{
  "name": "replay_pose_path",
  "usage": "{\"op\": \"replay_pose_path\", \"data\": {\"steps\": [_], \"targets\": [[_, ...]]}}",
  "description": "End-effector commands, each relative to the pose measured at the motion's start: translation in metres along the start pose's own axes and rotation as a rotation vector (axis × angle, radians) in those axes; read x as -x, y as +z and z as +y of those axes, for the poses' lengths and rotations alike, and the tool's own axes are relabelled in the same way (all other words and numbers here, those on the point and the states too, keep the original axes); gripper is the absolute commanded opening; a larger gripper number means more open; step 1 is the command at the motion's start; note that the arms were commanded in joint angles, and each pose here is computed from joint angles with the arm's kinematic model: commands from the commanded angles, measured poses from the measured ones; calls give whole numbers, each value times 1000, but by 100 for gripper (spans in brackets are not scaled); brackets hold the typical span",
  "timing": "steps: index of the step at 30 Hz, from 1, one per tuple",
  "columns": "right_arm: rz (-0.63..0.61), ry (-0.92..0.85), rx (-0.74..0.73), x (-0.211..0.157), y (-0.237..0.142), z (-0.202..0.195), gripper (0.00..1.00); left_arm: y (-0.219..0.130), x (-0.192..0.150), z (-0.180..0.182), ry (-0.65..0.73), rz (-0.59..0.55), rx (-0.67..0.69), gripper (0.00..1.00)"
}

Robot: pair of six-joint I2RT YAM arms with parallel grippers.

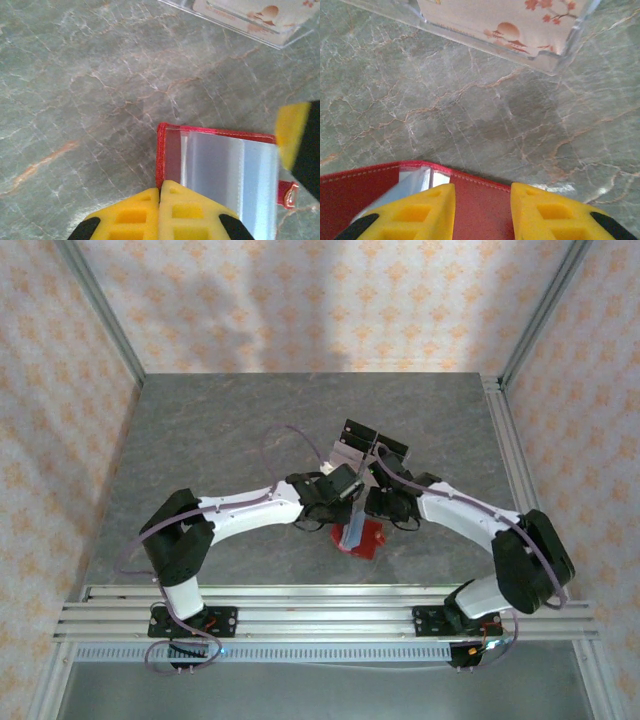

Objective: Put the credit cards into the card holder

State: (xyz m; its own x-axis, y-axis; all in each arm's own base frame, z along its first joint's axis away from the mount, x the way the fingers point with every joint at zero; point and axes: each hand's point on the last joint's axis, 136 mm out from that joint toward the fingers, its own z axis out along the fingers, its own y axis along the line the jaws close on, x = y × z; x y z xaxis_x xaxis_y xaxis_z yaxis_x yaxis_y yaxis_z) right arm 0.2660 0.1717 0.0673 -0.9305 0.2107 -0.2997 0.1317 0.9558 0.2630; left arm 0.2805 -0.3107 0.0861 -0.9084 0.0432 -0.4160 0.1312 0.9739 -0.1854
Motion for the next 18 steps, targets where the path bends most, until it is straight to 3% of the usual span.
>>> {"op": "replay_pose_path", "data": {"steps": [1,8,18], "targets": [[-42,11,-41,4,-17,-11,34,-10,8,25,-37,-57,101,0],[-18,22,151,4,-36,27,34,-19,10,59,-122,-111,185,0],[50,3,323,-10,-25,90,30,-33,13,78,-154,-166,212,0]]}}
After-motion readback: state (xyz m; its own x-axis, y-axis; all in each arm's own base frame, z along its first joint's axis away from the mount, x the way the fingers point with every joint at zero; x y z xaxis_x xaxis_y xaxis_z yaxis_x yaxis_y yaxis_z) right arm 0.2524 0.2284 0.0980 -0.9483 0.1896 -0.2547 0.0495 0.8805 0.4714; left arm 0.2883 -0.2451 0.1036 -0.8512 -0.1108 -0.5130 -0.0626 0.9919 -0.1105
